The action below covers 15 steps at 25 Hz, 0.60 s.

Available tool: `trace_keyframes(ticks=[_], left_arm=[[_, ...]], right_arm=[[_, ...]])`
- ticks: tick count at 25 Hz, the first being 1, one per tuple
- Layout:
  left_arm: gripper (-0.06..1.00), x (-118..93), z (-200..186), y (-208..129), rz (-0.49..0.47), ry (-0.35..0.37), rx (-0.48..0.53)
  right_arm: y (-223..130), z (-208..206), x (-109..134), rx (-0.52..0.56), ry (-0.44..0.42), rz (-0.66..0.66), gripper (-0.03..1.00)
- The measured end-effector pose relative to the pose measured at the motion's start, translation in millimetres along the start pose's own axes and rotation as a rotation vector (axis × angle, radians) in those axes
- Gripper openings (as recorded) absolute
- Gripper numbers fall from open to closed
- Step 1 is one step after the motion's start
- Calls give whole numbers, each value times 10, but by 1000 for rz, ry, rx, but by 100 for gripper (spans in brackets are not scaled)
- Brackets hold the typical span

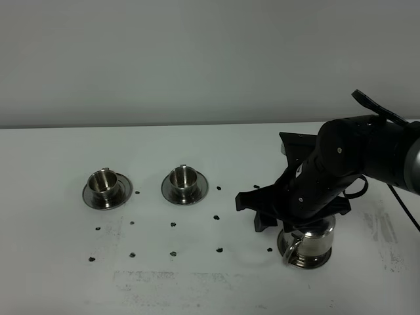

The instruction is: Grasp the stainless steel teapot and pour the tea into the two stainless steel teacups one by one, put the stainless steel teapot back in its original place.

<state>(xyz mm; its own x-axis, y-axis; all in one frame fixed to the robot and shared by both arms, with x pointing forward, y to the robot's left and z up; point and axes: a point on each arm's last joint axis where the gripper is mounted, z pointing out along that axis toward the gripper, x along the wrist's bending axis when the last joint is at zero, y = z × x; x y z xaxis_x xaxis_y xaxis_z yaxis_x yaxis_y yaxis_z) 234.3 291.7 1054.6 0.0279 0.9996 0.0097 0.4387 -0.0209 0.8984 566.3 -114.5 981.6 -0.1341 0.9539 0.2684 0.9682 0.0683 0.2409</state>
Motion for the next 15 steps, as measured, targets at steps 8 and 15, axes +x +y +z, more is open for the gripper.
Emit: trace_keyframes(ticks=[8,15], left_arm=[[54,0,0,0,0,0,0],[54,0,0,0,0,0,0]], right_arm=[[-26,246,10,48,-3,-4,48],[-120,326,-17,66,-13,-4,48]])
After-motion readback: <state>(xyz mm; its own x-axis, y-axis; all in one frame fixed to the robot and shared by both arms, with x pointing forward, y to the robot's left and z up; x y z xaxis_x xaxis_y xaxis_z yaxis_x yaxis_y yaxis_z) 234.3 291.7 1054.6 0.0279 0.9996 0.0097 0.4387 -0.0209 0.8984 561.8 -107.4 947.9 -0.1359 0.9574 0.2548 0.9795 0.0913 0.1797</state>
